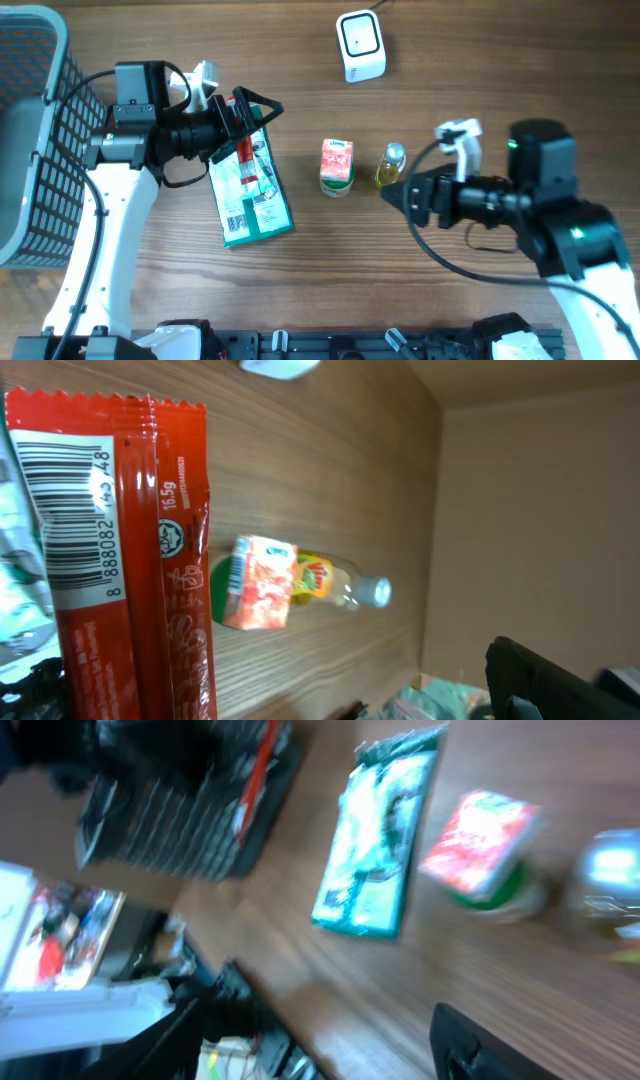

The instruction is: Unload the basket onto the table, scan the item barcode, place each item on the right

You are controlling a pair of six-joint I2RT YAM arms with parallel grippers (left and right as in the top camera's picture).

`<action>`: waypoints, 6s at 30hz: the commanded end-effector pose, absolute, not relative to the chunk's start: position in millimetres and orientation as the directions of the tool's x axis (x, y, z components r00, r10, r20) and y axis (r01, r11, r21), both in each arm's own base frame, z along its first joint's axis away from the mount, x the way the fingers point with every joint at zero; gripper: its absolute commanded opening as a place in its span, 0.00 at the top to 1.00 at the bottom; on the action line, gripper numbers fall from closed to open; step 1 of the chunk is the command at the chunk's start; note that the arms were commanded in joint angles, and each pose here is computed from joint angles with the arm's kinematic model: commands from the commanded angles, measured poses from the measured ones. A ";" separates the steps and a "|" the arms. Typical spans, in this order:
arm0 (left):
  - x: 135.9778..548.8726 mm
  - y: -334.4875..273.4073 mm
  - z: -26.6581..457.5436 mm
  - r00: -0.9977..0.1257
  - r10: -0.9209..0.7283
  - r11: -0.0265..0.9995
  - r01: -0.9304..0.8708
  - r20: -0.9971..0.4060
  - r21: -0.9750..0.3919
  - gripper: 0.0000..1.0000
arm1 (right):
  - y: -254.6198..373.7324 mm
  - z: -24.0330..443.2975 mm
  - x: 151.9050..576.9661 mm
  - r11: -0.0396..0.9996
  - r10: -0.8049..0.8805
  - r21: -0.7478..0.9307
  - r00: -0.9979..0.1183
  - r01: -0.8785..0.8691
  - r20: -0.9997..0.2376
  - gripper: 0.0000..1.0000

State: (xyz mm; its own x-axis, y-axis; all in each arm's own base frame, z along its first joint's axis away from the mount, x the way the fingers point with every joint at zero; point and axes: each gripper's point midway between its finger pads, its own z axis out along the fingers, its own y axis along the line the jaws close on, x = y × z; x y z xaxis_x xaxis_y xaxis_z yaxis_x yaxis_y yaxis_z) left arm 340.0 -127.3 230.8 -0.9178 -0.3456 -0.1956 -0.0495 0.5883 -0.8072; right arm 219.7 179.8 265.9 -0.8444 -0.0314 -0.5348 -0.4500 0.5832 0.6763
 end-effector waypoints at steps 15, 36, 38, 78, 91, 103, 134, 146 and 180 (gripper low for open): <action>317.2 -160.3 245.9 -0.957 -0.247 0.524 0.002 -0.155 -0.851 0.00 | 375.8 218.1 254.5 0.314 -0.167 0.762 -0.823 -0.567 -0.543 0.34; 335.5 -114.5 237.0 -0.893 -0.445 0.514 -0.200 -0.060 -0.834 0.00 | 373.6 220.3 289.9 0.425 0.029 0.791 -0.866 -0.441 -0.499 0.40; 335.6 -114.5 237.0 -0.893 -0.445 0.514 -0.200 -0.060 -0.834 0.00 | 378.9 216.1 284.5 0.422 0.011 0.792 -0.870 -0.442 -0.492 0.40; 363.1 54.8 196.0 -0.661 -0.610 0.787 -0.441 -0.436 -0.432 0.00 | 269.5 309.4 225.1 -0.195 -0.193 0.572 -0.541 -0.797 -0.819 0.96; 350.6 44.3 183.5 -0.728 -0.563 0.818 -0.421 -0.392 -0.393 0.00 | 211.1 300.8 162.0 0.007 -0.267 0.302 -0.293 -0.953 -0.918 0.96; 350.6 44.3 183.5 -0.728 -0.563 0.818 -0.421 -0.392 -0.393 0.00 | 196.1 272.7 187.8 0.243 -0.397 0.248 -0.329 -0.938 -0.857 0.96; 350.6 44.3 183.5 -0.728 -0.563 0.818 -0.421 -0.392 -0.393 0.00 | 130.8 132.0 581.3 0.119 -0.993 -0.710 -0.077 -0.695 -0.091 0.96; 350.6 44.3 183.5 -0.728 -0.563 0.818 -0.421 -0.392 -0.393 0.00 | 130.4 65.4 561.8 0.089 -0.996 -0.584 -0.085 -0.807 -0.033 0.96; 350.6 44.3 183.5 -0.728 -0.563 0.818 -0.421 -0.392 -0.393 0.00 | -41.4 59.9 366.3 0.898 0.256 0.412 -0.946 0.156 -0.201 0.96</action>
State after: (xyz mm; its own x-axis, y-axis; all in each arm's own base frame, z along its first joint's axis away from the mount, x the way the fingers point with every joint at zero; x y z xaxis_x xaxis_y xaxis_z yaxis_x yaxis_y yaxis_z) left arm 349.1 44.0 178.7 -0.7241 -0.5823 -0.3696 -0.4406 0.8028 -0.4017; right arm 383.0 -37.0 89.0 -0.9527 0.0874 -0.2911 -0.0151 0.9430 0.3324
